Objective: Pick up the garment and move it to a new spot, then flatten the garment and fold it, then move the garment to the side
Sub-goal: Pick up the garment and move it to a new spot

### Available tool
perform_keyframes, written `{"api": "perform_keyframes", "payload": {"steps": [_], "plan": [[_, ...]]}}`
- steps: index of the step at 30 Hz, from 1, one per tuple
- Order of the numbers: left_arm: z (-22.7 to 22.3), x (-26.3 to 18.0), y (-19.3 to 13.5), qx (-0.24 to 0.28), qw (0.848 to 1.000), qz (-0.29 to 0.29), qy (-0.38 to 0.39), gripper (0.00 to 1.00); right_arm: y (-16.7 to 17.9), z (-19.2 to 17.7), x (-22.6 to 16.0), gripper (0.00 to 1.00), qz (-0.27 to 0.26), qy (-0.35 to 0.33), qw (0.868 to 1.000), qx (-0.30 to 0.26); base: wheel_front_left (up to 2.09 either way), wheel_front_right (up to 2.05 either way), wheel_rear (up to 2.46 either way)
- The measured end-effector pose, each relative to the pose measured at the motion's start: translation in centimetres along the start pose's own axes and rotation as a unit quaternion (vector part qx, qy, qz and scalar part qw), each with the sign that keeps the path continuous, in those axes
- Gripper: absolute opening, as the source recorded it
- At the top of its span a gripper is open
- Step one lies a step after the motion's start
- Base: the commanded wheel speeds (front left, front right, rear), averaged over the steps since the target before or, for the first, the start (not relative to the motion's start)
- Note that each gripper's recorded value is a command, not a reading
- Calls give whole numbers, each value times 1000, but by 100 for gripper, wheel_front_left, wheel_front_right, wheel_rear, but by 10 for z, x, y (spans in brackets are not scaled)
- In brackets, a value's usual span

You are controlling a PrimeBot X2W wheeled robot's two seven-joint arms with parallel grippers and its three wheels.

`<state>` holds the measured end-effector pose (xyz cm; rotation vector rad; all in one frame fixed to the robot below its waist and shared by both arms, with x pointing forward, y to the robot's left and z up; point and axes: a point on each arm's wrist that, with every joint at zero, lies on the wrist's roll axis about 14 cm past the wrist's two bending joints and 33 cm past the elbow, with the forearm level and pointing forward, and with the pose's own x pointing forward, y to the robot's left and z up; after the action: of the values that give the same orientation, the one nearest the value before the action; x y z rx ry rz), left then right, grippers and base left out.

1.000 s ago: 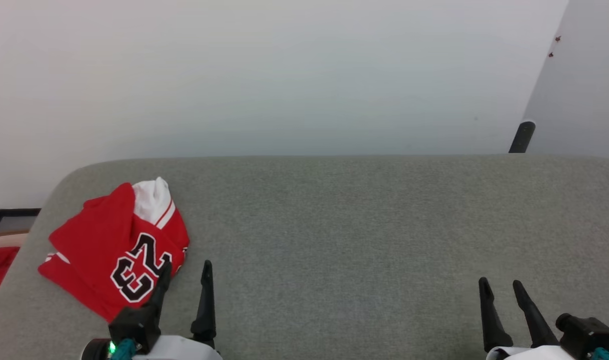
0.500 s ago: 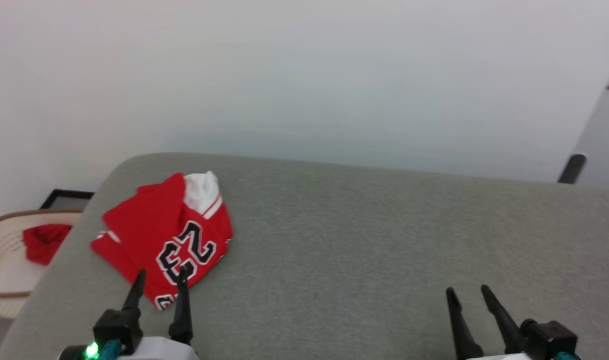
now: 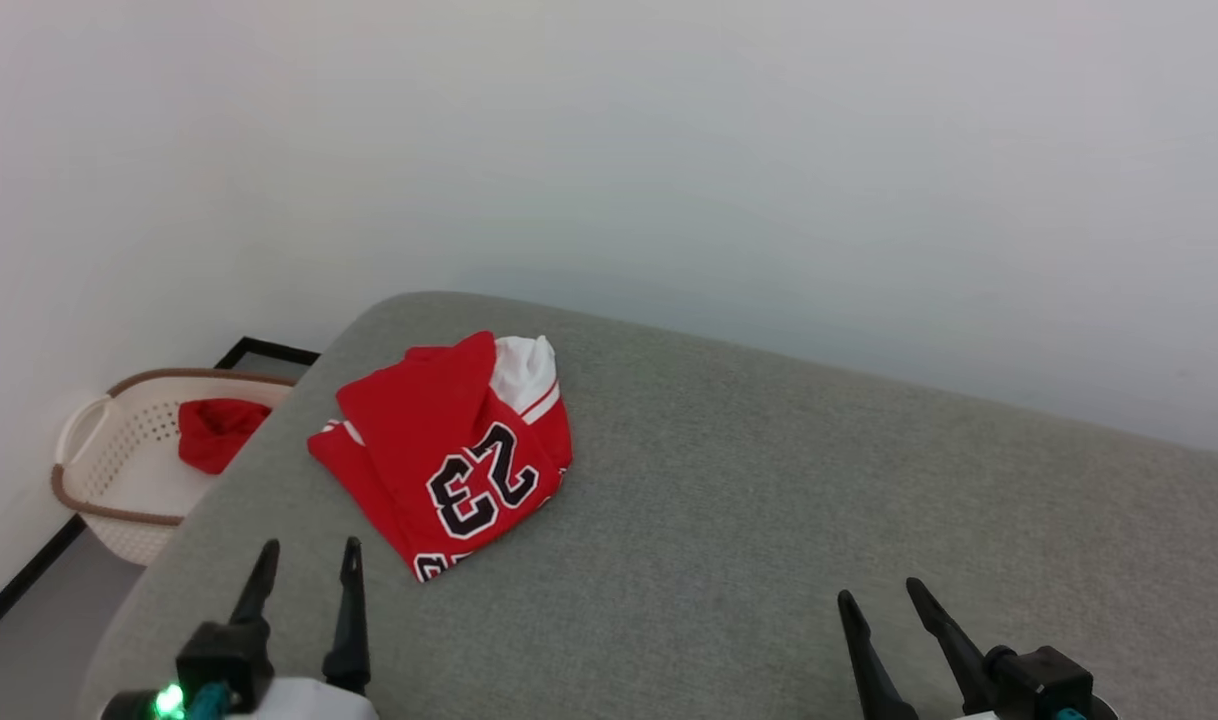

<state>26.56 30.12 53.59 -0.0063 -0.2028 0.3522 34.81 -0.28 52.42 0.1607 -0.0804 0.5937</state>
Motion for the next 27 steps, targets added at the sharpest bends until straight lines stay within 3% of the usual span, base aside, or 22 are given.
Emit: {"api": "perform_keyframes", "payload": {"steps": [8,17,23,27], "plan": [[11,39,1,-9,999,-35,23,100,-7,-1,5,100,-5,3,1000,-12,0,0,0],[15,114,-2,6,988,-74,133,100,-36,-5,4,100,-40,14,999,-19,0,0,0],[6,158,-11,6,973,-88,214,100,-55,-5,9,100,-55,14,998,-22,0,0,0],[-21,174,-25,5,951,-104,292,100,-69,-9,11,100,-70,19,997,-20,0,0,0]]}}
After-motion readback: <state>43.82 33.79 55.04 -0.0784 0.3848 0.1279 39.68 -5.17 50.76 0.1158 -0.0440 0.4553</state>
